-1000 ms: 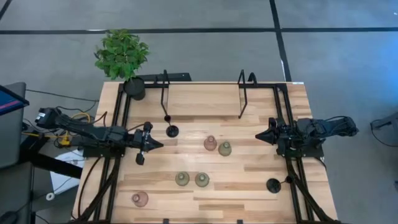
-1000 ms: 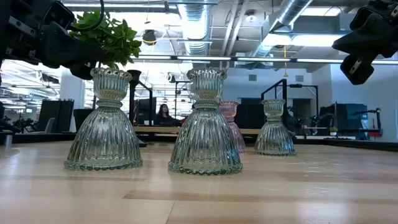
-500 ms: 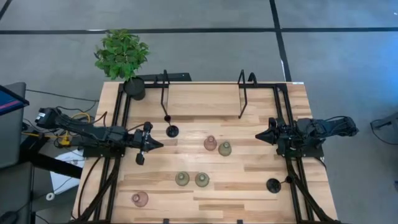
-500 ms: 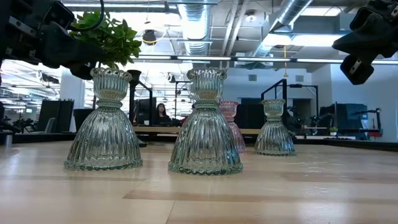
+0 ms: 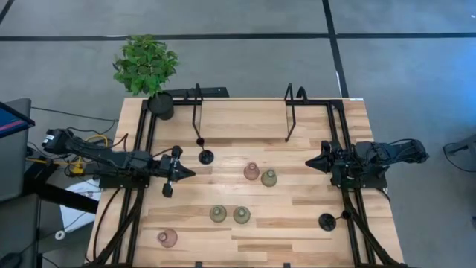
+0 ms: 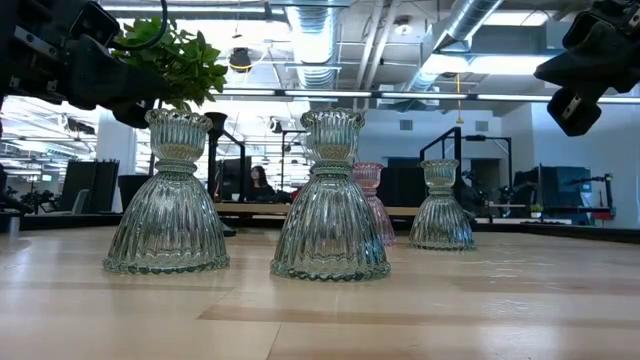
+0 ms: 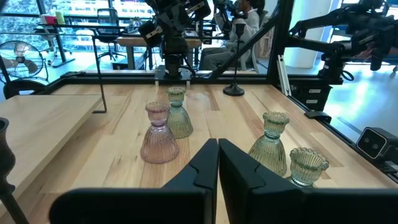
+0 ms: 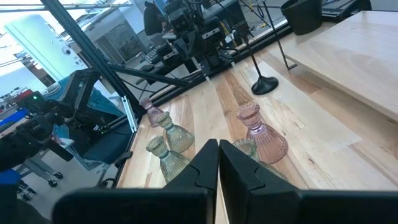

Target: Pick & Place candle stick holders

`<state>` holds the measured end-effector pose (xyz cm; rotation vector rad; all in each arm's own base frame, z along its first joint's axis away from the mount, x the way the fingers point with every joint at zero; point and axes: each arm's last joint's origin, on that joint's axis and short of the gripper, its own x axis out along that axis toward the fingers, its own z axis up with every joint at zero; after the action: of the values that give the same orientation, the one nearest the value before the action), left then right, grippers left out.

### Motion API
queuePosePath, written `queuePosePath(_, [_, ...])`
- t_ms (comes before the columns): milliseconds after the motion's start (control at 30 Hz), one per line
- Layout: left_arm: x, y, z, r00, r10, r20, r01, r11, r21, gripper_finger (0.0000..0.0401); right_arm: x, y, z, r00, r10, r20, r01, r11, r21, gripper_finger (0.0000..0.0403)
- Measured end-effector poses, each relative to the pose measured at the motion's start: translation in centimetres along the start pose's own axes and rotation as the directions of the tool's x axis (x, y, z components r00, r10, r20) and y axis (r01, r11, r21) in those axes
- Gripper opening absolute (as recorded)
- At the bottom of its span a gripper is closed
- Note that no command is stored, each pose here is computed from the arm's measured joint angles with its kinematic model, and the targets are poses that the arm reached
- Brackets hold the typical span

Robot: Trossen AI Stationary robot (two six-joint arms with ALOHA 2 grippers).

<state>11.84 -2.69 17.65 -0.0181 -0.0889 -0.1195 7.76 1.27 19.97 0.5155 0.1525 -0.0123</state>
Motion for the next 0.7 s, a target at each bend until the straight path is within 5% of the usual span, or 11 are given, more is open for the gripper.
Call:
queuePosePath(267, [0.0, 0.0, 0.0, 1.0, 0.0, 0.0, 0.0, 1.0, -0.013, 0.0013, 0.0, 0.0, 0.0, 1.0, 0.0, 0.0, 0.0, 1.0, 0.0, 0.0006])
queuePosePath(700, [0.0, -0.01, 0.06, 1.0, -0.005, 0.007, 0.007, 0.973, -0.23, 0.0013, 0.0, 0.0, -0.01, 1.0, 0.0, -0.001, 0.0, 1.0, 0.0, 0.0006])
